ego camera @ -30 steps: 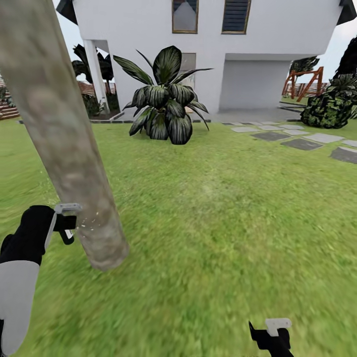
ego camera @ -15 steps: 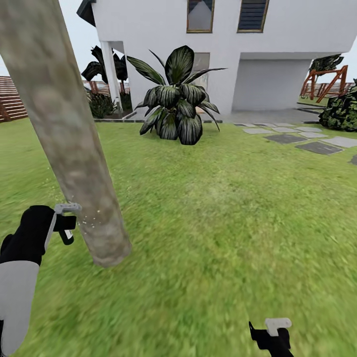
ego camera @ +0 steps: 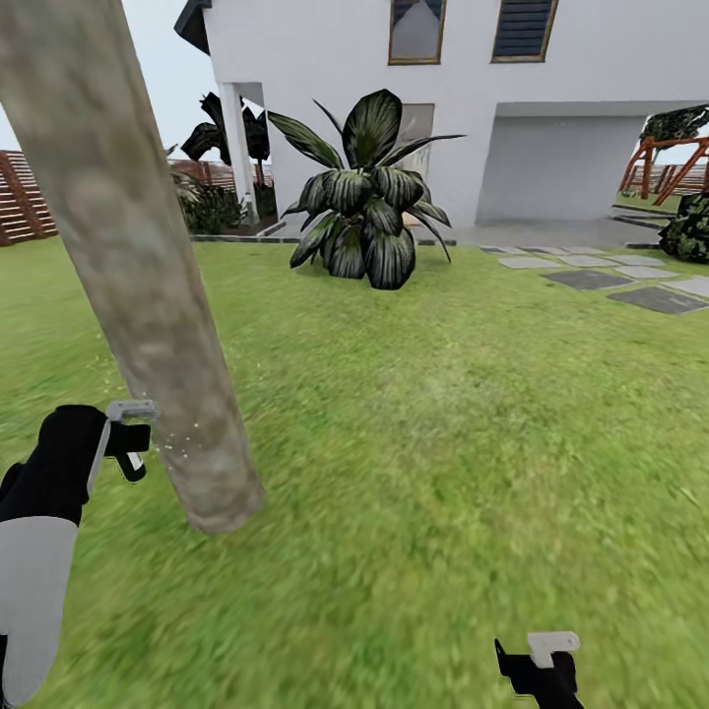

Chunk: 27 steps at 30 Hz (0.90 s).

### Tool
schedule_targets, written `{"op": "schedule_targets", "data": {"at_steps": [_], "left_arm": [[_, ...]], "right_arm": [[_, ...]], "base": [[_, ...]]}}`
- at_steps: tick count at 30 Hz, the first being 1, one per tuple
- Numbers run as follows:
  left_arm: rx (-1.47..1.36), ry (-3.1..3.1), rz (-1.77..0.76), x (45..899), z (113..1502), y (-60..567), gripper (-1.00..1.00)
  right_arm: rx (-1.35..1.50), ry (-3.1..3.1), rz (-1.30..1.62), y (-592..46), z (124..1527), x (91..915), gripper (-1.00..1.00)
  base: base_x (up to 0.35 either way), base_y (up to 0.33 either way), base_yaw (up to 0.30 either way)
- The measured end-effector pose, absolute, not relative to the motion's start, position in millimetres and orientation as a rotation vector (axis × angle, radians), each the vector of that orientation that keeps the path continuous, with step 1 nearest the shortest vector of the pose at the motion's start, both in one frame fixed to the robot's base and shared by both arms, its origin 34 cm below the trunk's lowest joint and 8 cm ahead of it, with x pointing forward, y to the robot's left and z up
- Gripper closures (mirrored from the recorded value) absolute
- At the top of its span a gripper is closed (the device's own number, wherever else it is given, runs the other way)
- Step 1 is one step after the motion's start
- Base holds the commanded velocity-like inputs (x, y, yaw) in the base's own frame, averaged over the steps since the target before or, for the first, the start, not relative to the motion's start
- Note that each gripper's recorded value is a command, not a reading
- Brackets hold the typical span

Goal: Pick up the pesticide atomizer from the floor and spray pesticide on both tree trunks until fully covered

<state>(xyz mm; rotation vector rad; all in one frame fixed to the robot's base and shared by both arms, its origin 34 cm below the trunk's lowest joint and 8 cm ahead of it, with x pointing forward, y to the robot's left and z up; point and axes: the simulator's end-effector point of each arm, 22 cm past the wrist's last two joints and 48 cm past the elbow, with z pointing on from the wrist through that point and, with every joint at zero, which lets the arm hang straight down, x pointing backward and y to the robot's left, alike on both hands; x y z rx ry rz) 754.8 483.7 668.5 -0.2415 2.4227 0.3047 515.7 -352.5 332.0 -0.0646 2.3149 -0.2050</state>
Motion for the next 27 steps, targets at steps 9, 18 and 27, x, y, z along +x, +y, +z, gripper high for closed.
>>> {"op": "schedule_targets", "data": {"at_steps": [9, 18, 27], "left_arm": [[-0.236, 2.404, 0.312, 756.5, 675.7, 484.0, 1.0], [-0.236, 2.403, 0.314, 756.8, 676.4, 484.3, 1.0], [-0.249, 2.402, 0.313, 755.3, 676.3, 487.5, 1.0]], "right_arm": [[-0.065, 2.315, -0.205, -352.5, 331.8, 515.4, -1.0], [-0.065, 2.315, -0.205, -352.5, 332.1, 516.0, -1.0], [-0.064, 2.315, -0.203, -351.4, 331.9, 515.9, -1.0]], "base": [[0.026, -0.265, 0.0], [-0.021, -0.273, 0.014], [0.212, -0.195, 0.257]]}}
